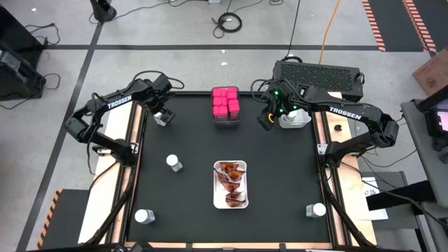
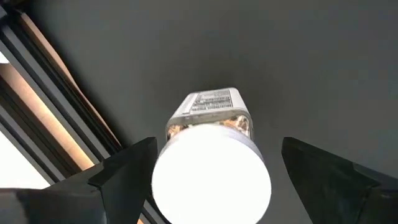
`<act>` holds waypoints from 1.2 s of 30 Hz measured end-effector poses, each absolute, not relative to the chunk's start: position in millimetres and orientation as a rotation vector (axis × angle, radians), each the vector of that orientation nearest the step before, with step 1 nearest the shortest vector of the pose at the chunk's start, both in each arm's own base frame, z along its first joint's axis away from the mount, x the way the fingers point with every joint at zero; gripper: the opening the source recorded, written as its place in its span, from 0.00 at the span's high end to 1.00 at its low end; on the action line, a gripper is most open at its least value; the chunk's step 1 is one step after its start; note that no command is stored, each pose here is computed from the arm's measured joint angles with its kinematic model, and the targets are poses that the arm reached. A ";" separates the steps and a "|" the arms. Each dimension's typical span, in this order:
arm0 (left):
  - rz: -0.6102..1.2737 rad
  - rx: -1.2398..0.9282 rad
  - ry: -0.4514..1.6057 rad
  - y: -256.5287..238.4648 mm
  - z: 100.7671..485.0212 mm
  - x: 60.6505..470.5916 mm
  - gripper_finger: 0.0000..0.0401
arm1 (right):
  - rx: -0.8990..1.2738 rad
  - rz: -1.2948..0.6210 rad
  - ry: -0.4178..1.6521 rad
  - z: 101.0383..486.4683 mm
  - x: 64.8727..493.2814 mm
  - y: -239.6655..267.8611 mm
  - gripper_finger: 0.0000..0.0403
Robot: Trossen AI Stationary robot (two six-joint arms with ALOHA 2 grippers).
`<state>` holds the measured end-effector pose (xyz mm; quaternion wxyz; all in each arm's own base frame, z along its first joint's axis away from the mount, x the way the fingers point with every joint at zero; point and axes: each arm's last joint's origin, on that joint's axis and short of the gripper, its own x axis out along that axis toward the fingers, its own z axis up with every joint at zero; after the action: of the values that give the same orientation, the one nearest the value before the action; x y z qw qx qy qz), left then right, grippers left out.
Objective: Sort spices by type
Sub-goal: Put the white seasoning bottle into the gray bin
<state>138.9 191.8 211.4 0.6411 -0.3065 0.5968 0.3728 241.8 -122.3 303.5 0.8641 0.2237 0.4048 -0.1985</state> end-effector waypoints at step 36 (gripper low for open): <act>0.352 -0.623 0.891 122.2 358.5 300.4 0.49 | 0.344 -0.396 0.778 348.6 180.4 -90.9 0.44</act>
<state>300.4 122.2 358.5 0.8412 -0.2947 0.4216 0.1664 180.4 -90.9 348.6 0.8920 0.1657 0.3749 -0.1908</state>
